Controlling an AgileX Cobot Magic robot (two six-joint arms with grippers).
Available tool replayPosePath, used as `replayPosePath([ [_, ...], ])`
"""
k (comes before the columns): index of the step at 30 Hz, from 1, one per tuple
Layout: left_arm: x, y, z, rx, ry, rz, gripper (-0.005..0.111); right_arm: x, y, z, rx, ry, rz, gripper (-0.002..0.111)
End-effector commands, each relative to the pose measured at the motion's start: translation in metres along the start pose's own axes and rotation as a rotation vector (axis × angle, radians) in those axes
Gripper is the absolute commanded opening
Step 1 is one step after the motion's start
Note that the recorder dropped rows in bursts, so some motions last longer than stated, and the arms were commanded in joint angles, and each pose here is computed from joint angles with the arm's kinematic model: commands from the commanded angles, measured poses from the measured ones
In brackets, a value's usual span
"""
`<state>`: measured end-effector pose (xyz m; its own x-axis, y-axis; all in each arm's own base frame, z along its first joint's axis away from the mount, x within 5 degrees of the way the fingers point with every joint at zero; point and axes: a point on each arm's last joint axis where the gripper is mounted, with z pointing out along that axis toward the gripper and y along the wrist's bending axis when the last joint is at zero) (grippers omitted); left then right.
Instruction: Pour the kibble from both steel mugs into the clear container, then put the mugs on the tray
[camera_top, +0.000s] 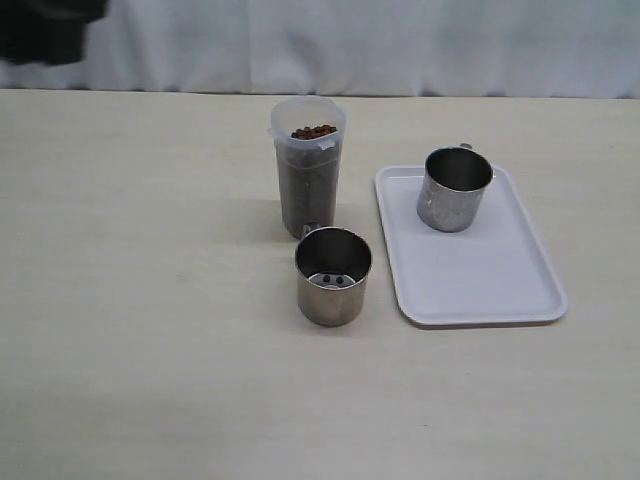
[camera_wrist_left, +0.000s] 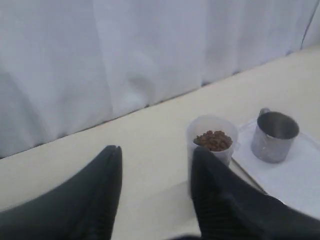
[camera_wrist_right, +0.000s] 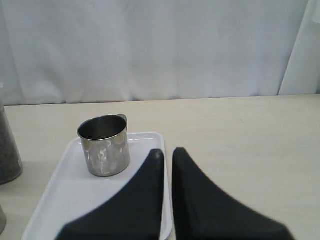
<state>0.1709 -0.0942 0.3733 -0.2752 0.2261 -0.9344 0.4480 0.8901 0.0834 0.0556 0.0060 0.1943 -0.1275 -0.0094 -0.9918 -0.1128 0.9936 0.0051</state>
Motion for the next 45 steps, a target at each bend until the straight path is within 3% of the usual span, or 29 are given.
replayPosePath([
  [1,0.051,0.007,-0.072,-0.009,-0.23,-0.107,0.03,0.0,0.0,0.0,0.003,-0.004,-0.001,0.005],
  [5,0.103,0.007,-0.111,-0.005,-0.36,-0.139,0.03,0.0,0.0,0.0,0.003,-0.004,-0.001,0.005],
  [9,0.126,0.007,-0.135,-0.001,-0.516,-0.145,0.03,0.0,0.0,0.0,0.003,-0.004,-0.001,0.005],
  [23,0.121,0.006,-0.137,0.006,-0.55,-0.144,0.03,0.0,0.0,0.0,0.003,-0.002,-0.001,0.005],
  [31,0.12,0.013,-0.142,-0.285,-0.573,-0.151,0.03,0.0,0.0,0.0,0.003,-0.004,-0.001,0.005],
  [36,0.123,0.015,-0.142,-0.384,-0.546,-0.164,0.03,0.0,0.0,0.0,0.003,-0.004,-0.001,0.005],
  [41,0.141,0.017,-0.129,-0.4,-0.411,-0.22,0.03,0.0,0.0,0.0,0.003,-0.004,-0.001,0.005],
  [45,0.167,0.015,-0.1,-0.345,-0.485,-0.192,0.03,0.0,0.0,0.0,0.003,-0.004,-0.001,0.005],
])
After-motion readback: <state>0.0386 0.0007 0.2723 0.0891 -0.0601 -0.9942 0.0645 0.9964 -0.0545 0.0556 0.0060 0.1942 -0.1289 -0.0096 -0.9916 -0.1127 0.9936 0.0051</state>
